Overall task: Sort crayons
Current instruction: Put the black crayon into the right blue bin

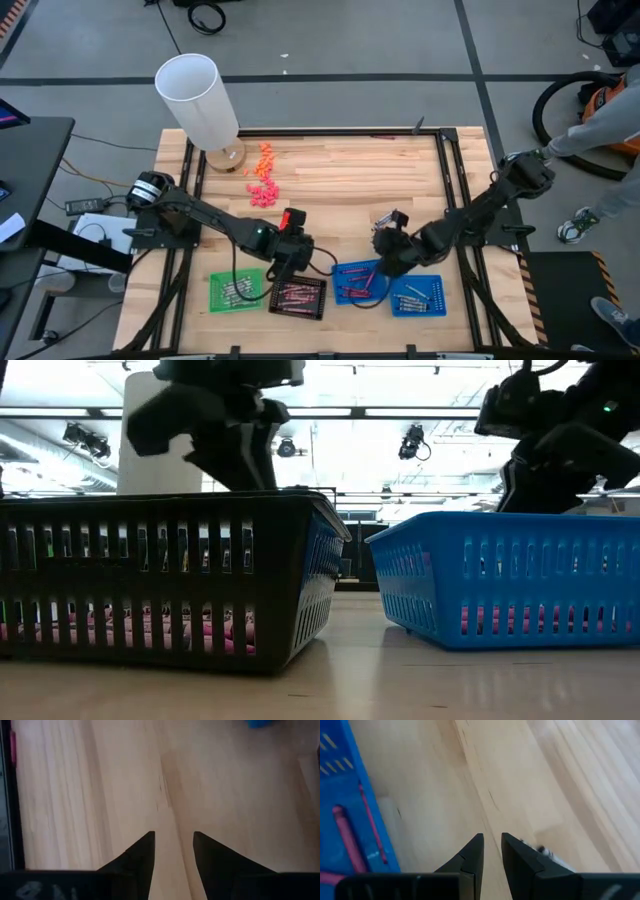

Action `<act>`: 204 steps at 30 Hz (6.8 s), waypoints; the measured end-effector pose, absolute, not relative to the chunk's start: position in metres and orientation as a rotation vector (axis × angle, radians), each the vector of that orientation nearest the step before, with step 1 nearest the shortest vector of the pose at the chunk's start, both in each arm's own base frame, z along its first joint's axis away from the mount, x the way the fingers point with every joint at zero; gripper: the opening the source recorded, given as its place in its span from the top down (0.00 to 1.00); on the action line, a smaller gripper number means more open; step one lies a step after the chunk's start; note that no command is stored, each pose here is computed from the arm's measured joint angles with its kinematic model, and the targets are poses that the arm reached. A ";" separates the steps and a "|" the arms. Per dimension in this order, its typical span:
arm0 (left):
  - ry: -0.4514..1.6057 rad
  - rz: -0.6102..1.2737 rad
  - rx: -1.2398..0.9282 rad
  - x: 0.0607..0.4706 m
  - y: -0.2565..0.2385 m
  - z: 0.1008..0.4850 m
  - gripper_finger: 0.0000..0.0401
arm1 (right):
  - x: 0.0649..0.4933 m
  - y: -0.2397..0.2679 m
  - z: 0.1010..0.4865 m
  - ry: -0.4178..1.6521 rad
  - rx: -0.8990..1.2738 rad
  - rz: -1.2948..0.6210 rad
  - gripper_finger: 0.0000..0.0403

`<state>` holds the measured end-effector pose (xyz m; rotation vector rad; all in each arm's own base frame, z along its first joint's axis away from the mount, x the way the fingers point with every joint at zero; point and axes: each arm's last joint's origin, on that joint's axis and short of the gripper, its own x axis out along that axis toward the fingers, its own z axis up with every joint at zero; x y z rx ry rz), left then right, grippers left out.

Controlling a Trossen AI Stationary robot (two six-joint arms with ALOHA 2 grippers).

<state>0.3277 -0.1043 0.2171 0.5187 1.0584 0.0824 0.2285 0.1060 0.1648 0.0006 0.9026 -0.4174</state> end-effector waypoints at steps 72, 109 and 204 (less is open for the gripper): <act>0.643 0.131 0.357 0.253 -0.075 0.222 0.64 | 0.227 -0.044 0.146 1.523 -0.259 -0.081 0.61; 0.808 -0.007 0.169 0.242 -0.078 0.227 0.64 | 0.240 -0.050 0.139 1.471 -0.207 0.059 0.86; 0.618 0.008 0.310 0.261 -0.063 0.241 0.52 | 0.162 0.161 0.196 1.419 0.300 0.058 0.76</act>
